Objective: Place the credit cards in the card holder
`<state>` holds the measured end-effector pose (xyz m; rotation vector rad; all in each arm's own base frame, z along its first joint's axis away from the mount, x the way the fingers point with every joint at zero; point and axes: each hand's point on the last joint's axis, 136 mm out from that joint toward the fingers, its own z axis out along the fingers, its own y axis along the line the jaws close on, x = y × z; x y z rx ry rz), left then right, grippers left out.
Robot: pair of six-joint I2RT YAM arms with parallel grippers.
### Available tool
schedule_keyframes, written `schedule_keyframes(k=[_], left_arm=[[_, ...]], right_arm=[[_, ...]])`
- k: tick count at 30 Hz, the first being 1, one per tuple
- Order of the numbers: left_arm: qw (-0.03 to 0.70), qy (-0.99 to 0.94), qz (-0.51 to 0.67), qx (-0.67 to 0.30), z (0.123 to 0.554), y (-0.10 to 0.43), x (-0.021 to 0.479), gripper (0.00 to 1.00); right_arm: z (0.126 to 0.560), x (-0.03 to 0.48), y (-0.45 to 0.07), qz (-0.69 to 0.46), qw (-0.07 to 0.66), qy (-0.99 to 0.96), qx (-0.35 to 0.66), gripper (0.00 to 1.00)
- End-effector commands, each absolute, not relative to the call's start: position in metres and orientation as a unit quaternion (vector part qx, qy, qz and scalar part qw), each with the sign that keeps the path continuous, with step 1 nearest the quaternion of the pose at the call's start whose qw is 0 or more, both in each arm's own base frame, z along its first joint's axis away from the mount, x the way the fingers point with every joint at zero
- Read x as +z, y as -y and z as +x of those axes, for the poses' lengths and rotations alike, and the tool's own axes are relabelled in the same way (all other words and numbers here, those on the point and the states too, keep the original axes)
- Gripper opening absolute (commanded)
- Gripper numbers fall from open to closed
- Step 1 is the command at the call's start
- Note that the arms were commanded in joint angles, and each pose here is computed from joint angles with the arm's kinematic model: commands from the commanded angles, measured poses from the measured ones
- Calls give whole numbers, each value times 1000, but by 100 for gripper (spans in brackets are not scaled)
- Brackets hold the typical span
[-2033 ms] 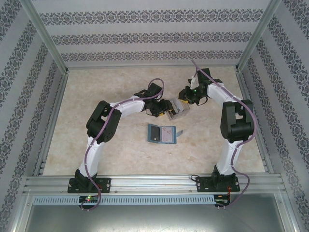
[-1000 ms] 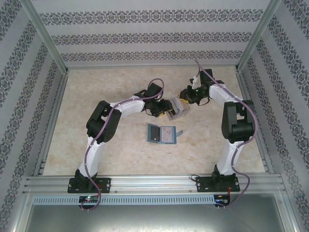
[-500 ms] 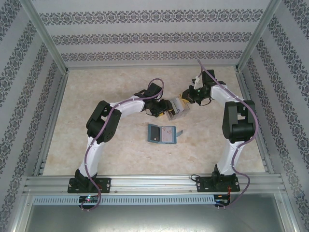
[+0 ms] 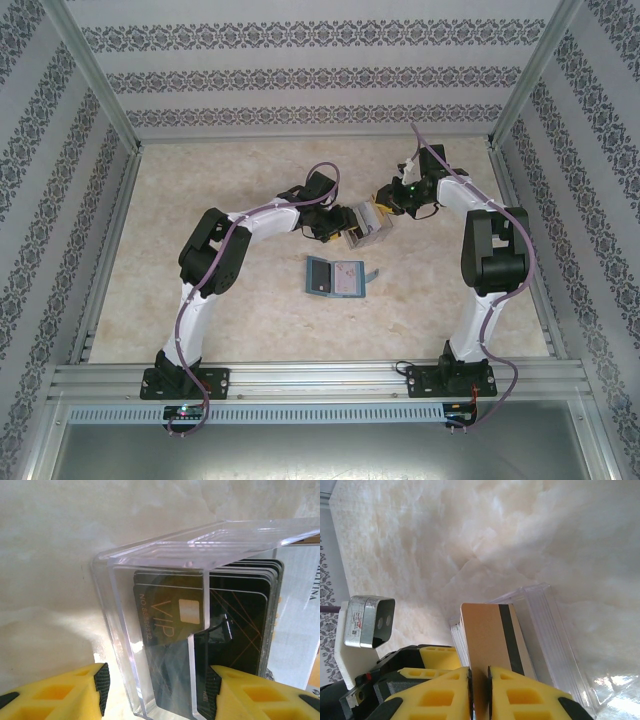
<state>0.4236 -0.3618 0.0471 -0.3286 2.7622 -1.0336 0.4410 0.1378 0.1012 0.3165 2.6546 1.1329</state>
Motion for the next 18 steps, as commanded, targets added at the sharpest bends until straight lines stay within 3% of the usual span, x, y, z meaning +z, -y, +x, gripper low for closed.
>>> schedule_keyframes(k=[1, 4, 18], left_arm=[[80, -925, -113, -354, 422, 363, 44, 56], [80, -925, -113, -354, 422, 363, 43, 56], [81, -925, -113, -353, 421, 363, 44, 56]], right_arm=[[434, 117, -150, 98, 112, -896, 419, 17], [434, 117, -150, 99, 113, -895, 419, 12], [436, 121, -139, 102, 138, -902, 396, 9]])
